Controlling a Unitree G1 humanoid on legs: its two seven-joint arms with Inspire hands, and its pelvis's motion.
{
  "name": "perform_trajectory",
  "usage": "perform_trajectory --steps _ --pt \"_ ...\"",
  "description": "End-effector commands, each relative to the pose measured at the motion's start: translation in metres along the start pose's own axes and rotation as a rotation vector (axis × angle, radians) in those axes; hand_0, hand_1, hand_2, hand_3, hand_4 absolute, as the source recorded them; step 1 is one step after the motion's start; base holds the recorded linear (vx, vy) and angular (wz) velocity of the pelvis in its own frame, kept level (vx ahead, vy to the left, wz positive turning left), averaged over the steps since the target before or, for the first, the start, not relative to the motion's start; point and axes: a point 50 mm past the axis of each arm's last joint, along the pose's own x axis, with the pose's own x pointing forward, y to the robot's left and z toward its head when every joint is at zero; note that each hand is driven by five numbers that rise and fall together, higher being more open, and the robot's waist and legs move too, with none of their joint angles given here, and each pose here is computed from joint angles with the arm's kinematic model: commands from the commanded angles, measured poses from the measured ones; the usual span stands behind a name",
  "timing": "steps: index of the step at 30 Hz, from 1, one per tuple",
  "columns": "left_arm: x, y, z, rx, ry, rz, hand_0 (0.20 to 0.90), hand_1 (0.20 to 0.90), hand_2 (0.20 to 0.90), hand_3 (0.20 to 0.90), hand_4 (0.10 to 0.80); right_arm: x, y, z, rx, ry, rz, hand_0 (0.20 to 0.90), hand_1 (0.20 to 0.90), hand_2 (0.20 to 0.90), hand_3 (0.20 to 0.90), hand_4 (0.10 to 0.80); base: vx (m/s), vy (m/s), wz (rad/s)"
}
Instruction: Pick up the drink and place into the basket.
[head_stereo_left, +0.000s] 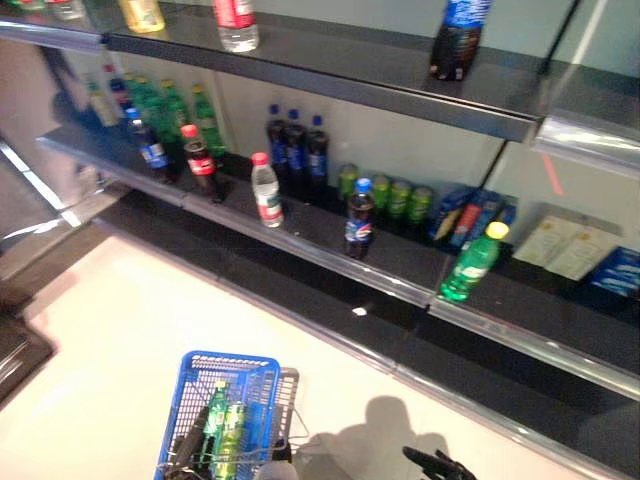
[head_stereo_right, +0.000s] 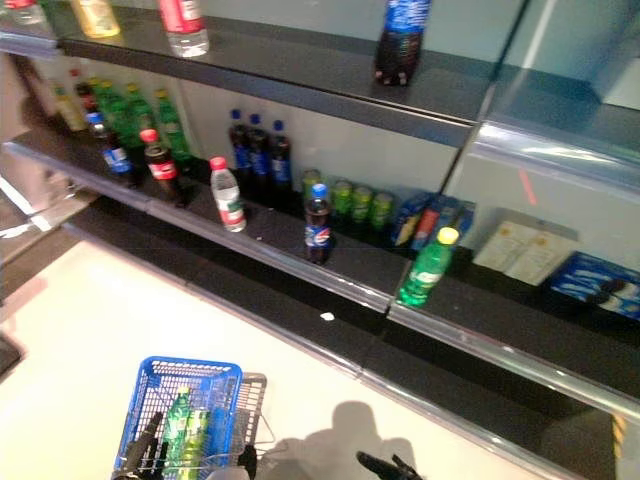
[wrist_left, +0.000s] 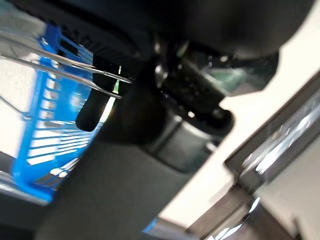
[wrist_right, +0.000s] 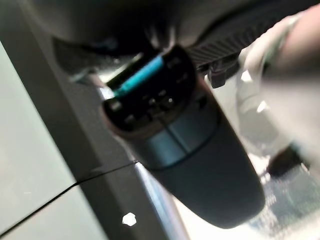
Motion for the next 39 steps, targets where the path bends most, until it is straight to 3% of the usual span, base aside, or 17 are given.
perform_trajectory --steps 1,7,14,19,25,31,35,39 --pt "0.002 -0.029 0.005 -0.001 -0.026 -0.142 0.3 0.3 0.3 0.2 0.1 0.001 -0.008 0.015 -0.021 -0.031 -0.064 0.9 0.9 0.9 0.9 0.8 0.058 0.22 1.29" --pt "-0.001 -0.05 -0.005 0.212 -0.013 -0.276 0.3 0.3 0.3 0.2 0.1 0.0 -0.02 0.004 -0.281 0.051 -0.212 0.9 0.9 0.9 0.9 0.8 0.177 0.328 0.74" --pt "-0.002 -0.062 -0.005 0.287 -0.021 -0.309 0.3 0.3 0.3 0.2 0.1 0.002 0.0 0.003 -0.459 0.002 -0.177 0.9 0.9 0.9 0.9 0.8 0.218 0.431 0.48" --pt "-0.002 -0.078 -0.014 0.357 0.012 -0.356 0.3 0.3 0.3 0.2 0.1 0.0 -0.006 -0.011 -0.382 0.027 -0.182 0.9 0.9 0.9 0.9 0.8 0.347 0.148 1.23" --pt "-0.003 -0.068 -0.027 0.362 0.06 -0.362 0.3 0.3 0.3 0.2 0.1 -0.002 -0.018 -0.011 -0.289 0.037 -0.198 0.9 0.9 0.9 0.9 0.8 0.512 0.053 1.22" --pt "-0.003 -0.047 -0.032 0.371 0.094 -0.298 0.3 0.3 0.3 0.2 0.1 -0.007 -0.034 -0.025 -0.23 0.111 -0.252 0.9 0.9 0.9 0.9 0.8 0.493 0.032 0.22" --pt "-0.004 -0.048 -0.035 0.359 0.098 -0.315 0.3 0.3 0.3 0.2 0.1 -0.009 -0.042 -0.025 -0.318 0.092 -0.247 0.9 0.9 0.9 0.9 0.8 0.601 -0.102 0.47" --pt "-0.002 -0.057 -0.027 0.335 0.073 -0.333 0.3 0.3 0.3 0.2 0.1 -0.004 -0.031 -0.003 -0.292 0.009 -0.204 0.9 0.9 0.9 0.9 0.8 0.458 0.112 -0.53"
